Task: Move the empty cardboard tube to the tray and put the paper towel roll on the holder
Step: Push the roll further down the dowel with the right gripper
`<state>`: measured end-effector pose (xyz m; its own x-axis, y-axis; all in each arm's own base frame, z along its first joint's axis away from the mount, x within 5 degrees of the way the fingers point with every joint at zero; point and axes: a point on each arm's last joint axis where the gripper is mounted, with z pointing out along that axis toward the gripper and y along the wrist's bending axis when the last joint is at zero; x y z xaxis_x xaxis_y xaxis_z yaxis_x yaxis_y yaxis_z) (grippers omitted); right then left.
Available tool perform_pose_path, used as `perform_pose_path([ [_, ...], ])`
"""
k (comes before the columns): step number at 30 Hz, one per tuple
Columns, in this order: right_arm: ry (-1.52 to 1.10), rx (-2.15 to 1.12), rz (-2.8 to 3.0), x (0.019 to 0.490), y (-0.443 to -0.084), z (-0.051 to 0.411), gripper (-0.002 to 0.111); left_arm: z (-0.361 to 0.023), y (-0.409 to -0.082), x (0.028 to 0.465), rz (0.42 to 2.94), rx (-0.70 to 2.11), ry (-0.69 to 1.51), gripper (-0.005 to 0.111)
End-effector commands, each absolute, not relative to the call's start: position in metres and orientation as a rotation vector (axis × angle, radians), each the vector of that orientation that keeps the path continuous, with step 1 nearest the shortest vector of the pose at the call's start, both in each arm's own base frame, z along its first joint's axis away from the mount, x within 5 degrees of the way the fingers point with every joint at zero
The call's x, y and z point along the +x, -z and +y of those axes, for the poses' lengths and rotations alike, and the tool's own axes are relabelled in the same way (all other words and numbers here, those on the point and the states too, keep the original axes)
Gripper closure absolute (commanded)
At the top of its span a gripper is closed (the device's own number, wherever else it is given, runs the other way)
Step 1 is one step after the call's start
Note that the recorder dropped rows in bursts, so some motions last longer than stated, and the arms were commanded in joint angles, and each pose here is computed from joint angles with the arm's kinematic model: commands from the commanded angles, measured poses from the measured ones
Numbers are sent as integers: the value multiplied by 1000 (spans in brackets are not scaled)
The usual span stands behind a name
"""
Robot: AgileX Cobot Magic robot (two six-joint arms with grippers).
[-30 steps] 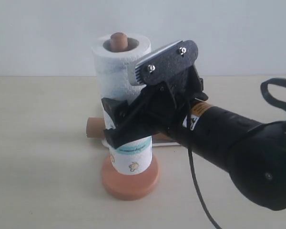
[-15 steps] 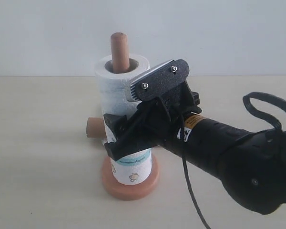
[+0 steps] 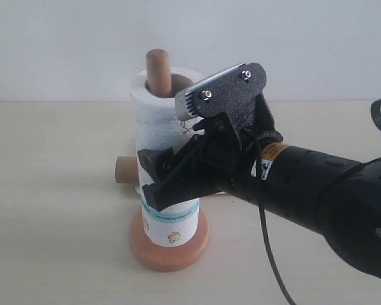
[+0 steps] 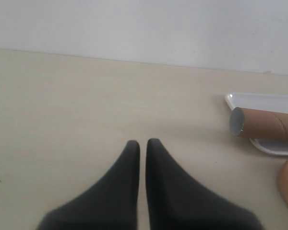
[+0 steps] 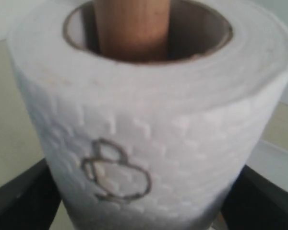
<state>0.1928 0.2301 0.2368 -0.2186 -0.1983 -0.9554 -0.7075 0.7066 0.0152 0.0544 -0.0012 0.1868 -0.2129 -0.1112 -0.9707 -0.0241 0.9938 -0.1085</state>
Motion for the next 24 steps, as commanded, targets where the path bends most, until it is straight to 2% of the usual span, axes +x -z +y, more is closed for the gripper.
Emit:
perform_pose_path([
  [1,-559,-707,1739,192,-243,229,30,-1,-187,55,1775,-108,82,103],
  [20,-566,-676,1737,193,-244,228,30,-1,-187,55,1775,-108,82,103],
  [22,-566,-677,1739,193,-244,228,24,-1,-187,55,1775,-108,82,103],
  [24,-566,-678,1740,193,-244,228,10,-1,-187,55,1775,-108,82,103],
])
